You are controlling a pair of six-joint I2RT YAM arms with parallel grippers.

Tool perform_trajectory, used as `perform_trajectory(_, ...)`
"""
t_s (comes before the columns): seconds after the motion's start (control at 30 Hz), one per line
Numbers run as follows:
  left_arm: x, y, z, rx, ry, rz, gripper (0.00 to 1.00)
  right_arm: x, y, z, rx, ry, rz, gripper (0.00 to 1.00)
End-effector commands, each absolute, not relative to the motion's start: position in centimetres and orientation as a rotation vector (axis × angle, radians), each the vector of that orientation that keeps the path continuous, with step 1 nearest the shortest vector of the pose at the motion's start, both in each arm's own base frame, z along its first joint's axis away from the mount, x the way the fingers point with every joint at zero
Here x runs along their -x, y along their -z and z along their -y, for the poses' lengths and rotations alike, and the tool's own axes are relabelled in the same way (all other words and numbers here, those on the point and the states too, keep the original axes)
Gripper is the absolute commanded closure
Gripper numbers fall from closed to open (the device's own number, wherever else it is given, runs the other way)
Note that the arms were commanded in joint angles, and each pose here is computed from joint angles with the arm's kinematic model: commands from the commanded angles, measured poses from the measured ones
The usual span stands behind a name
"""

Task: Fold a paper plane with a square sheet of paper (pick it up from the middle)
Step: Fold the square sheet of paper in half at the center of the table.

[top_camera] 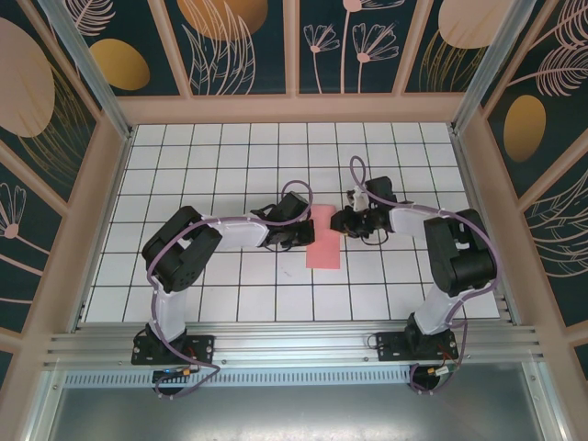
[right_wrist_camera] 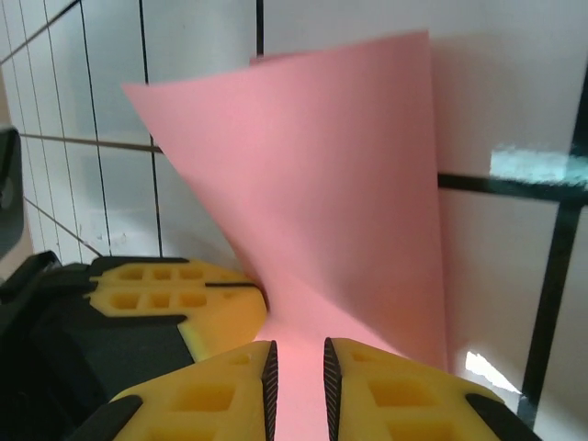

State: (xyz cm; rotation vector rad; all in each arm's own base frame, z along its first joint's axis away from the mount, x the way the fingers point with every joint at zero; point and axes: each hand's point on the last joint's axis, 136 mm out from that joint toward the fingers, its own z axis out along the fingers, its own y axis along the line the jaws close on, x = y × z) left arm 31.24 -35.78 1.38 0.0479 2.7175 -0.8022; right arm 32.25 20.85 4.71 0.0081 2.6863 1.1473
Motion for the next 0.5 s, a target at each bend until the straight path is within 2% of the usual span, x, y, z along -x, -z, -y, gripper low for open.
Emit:
perform_trajectory(0.0, -28.6, 3.3, 33.5, -0.069, 0.64, -2.882, 1.0, -32.7, -3.0, -20.4, -0.005, -1.127, -2.715, 0.77)
perform_trajectory(0.23, -28.5, 3.4, 33.3, -0.069, 0.632, -2.888, 1.0, -32.2, -0.6, -19.3, -0.063, -1.034, -2.792, 0.77)
perform_trajectory(0.47, -28.3, 3.4, 33.2, -0.071, 0.627, -2.887, 1.0, -34.2, -5.8, -20.7, 0.014, -1.115, -2.671, 0.77)
